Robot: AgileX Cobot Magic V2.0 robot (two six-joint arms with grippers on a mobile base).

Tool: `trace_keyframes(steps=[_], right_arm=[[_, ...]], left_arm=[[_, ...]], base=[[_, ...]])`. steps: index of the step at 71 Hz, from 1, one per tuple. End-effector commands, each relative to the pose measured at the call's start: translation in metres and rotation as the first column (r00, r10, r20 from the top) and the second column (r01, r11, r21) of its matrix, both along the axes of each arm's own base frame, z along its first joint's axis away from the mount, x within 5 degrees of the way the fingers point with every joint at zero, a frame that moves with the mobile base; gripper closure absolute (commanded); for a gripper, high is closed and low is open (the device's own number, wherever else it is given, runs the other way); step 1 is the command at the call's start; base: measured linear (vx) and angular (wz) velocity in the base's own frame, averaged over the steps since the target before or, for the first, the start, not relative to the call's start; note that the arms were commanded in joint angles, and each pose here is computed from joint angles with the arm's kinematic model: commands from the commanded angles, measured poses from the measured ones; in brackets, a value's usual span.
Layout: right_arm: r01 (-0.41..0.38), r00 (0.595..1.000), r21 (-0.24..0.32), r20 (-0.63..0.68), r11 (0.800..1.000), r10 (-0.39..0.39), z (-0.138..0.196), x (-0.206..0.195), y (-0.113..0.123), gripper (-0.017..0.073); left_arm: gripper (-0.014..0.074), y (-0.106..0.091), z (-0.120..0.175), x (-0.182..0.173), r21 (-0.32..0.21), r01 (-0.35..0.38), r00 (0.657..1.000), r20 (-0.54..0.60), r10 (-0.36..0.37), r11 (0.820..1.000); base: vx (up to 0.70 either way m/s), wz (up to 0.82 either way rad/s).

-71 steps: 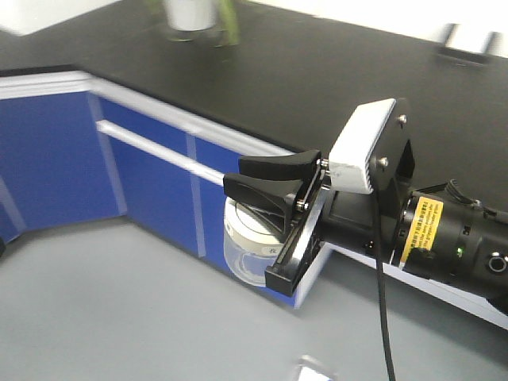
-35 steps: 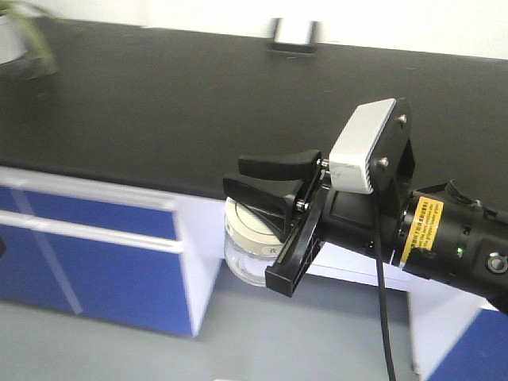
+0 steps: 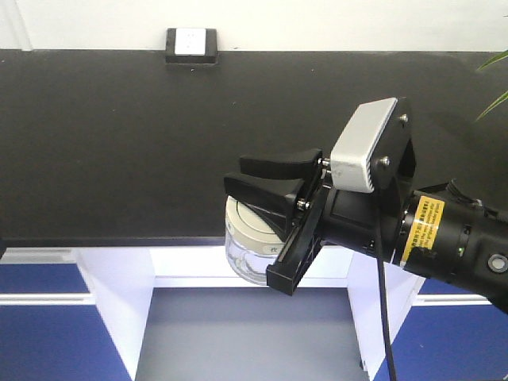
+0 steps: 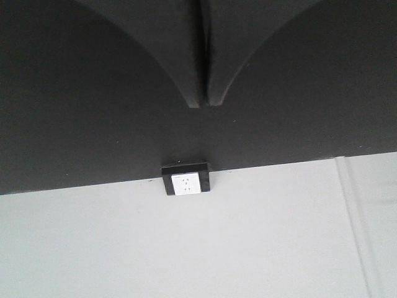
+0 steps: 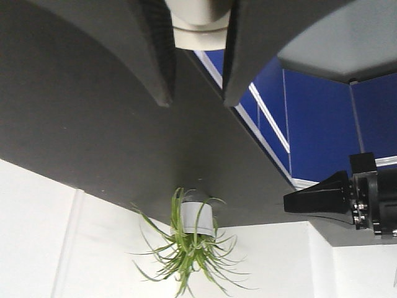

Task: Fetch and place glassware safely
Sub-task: 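Hold the jar in the right gripper as the base turns to the black bench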

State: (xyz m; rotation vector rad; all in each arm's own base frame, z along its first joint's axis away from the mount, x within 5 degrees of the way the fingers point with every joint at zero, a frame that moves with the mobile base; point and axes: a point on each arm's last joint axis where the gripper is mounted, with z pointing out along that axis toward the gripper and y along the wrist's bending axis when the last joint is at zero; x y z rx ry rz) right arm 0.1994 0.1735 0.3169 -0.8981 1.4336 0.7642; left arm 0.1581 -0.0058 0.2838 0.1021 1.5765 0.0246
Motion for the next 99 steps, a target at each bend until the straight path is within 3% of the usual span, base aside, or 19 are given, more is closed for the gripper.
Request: trace_keyframes(steps=[1, 99], right_arm=[[-0.03, 0.998, 0.093, 0.05, 0.995, 0.026, 0.022, -0.0051, -0.0012, 0.0559], [-0.032, 0.998, 0.094, 0.051, 0.995, 0.027, 0.0221, -0.0052, -0.0011, 0.0559]], left_arm=[[0.0601, -0.0014, 0.0156, 0.001, -0.018, 0.011, 0.995, 0.097, -0.01, 1.0], [0.0601, -0.0014, 0.0156, 0.001, -0.018, 0.011, 0.995, 0.097, -0.01, 1.0]], base=[[0.19, -0.16], [0.13, 0.02]])
